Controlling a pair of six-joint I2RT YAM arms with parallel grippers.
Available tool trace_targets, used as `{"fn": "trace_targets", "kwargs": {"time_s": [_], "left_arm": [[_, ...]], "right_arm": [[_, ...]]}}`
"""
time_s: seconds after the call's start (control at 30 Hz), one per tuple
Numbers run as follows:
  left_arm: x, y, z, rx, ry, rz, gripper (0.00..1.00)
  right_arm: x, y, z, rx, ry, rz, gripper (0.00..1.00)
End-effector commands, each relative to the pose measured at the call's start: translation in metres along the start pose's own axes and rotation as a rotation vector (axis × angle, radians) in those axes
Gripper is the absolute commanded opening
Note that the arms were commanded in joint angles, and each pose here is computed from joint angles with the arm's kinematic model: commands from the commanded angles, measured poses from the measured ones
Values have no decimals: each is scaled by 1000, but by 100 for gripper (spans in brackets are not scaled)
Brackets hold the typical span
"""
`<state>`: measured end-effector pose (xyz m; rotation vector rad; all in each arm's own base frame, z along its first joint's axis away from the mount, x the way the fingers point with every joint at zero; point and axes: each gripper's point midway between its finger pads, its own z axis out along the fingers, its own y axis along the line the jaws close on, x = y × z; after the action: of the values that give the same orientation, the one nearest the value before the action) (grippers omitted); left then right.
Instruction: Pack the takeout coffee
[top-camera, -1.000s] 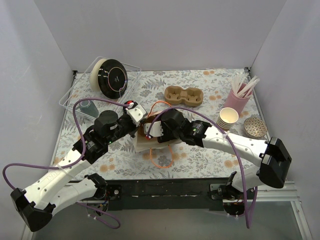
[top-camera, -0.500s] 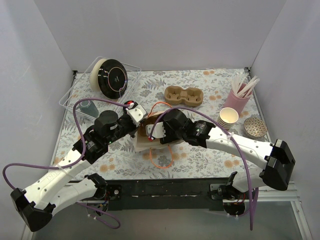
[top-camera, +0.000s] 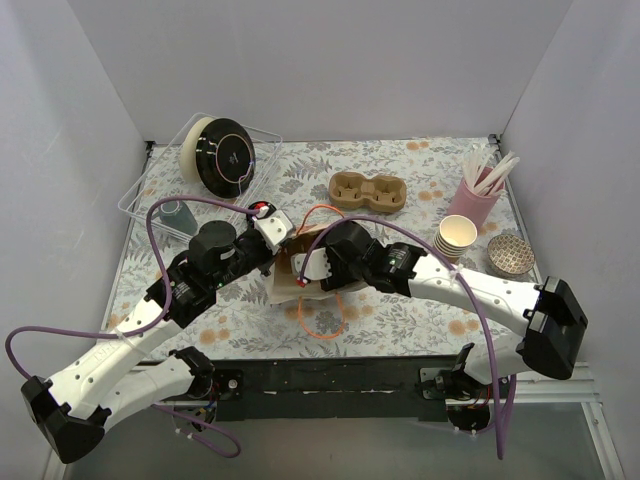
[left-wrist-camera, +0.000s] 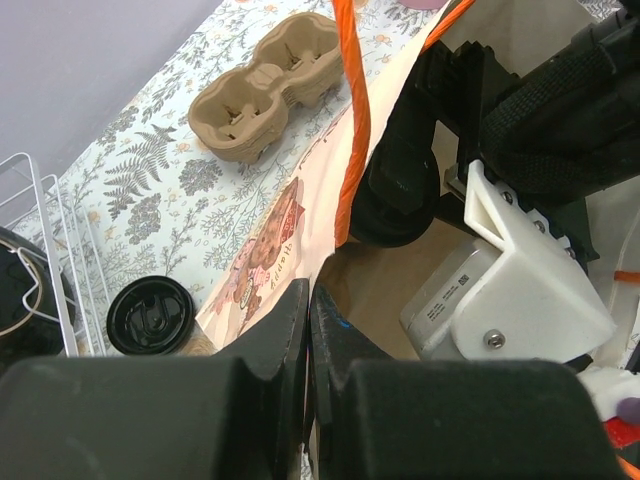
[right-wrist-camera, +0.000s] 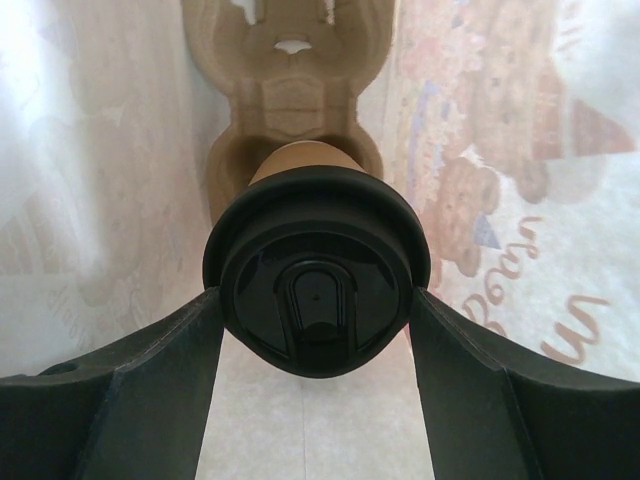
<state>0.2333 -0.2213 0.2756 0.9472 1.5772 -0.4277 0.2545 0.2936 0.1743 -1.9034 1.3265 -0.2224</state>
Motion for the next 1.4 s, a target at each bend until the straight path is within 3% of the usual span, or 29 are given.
{"fn": "trace_targets", "kwargs": {"time_s": [0.0, 0.33, 1.37], "left_arm": [[-13, -1, -5, 14, -22, 1, 0], [-14, -4, -5, 27, -24, -5, 0], [-23, -13, -3, 69, -41, -154, 0]], "right_arm": [[-1, -4, 3, 25, -10, -41, 29], [7, -4, 8, 63, 23, -60, 28], [-5, 0, 32, 92, -49, -93, 28]]}}
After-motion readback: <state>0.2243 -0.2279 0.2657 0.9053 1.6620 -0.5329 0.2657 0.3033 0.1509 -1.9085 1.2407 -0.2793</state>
